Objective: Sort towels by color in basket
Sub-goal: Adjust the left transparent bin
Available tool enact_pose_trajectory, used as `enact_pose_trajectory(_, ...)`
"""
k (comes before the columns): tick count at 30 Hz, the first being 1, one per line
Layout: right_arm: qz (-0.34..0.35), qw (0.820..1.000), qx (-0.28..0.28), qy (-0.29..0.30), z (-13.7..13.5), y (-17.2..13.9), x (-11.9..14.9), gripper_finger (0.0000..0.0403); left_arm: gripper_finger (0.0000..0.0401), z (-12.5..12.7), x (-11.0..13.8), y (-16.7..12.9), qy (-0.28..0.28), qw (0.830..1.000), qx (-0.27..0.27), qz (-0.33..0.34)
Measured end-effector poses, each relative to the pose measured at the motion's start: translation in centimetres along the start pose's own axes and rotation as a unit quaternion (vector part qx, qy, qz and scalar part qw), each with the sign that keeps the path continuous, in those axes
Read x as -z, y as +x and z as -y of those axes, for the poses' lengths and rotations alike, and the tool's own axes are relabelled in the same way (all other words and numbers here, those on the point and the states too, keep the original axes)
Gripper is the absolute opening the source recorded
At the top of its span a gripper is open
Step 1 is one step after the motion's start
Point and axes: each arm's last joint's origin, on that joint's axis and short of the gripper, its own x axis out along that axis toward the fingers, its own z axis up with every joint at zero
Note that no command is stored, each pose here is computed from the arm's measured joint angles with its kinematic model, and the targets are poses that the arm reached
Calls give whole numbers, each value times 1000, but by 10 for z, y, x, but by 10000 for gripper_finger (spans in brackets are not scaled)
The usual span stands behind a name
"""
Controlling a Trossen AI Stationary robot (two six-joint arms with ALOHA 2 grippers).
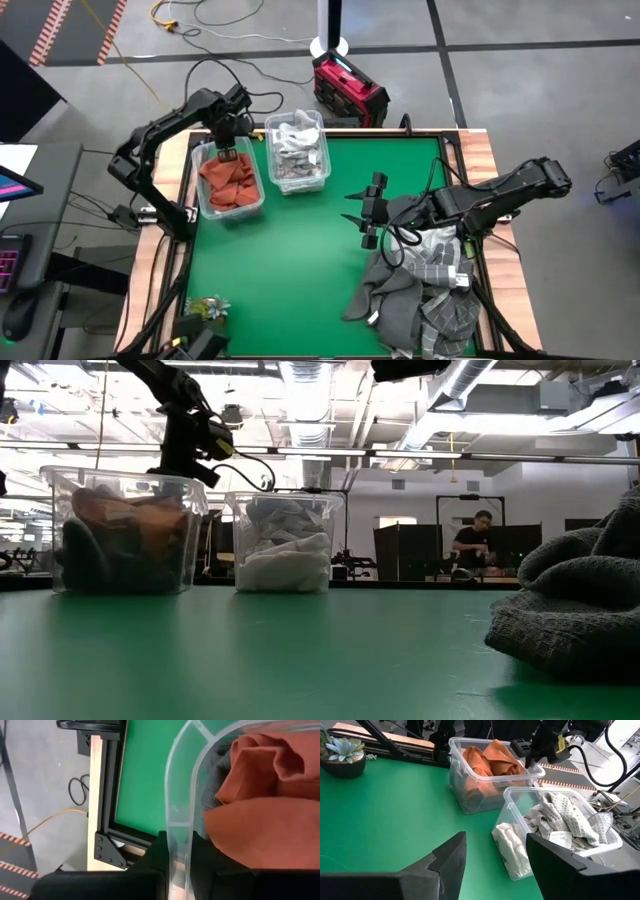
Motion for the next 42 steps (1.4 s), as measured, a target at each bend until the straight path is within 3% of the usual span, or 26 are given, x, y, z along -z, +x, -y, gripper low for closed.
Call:
enact_pose_trajectory(15, 0, 1000, 0, 0, 0, 0, 0, 234, 44, 8, -21, -5, 82, 995, -55, 34)
enact_pose_trajectory(26, 0, 1000, 0, 0, 0, 0, 0, 234, 51, -13, -29, -8, 54, 983, -164, 59)
enact_pose_trajectory(34, 0, 1000, 0, 0, 0, 0, 0, 234, 52, -25, -27, -8, 57, 977, -192, 69)
enact_pose_trajectory(42, 0, 1000, 0, -3, 0, 0, 0, 234, 69, -35, -29, -11, 25, 969, -226, 94)
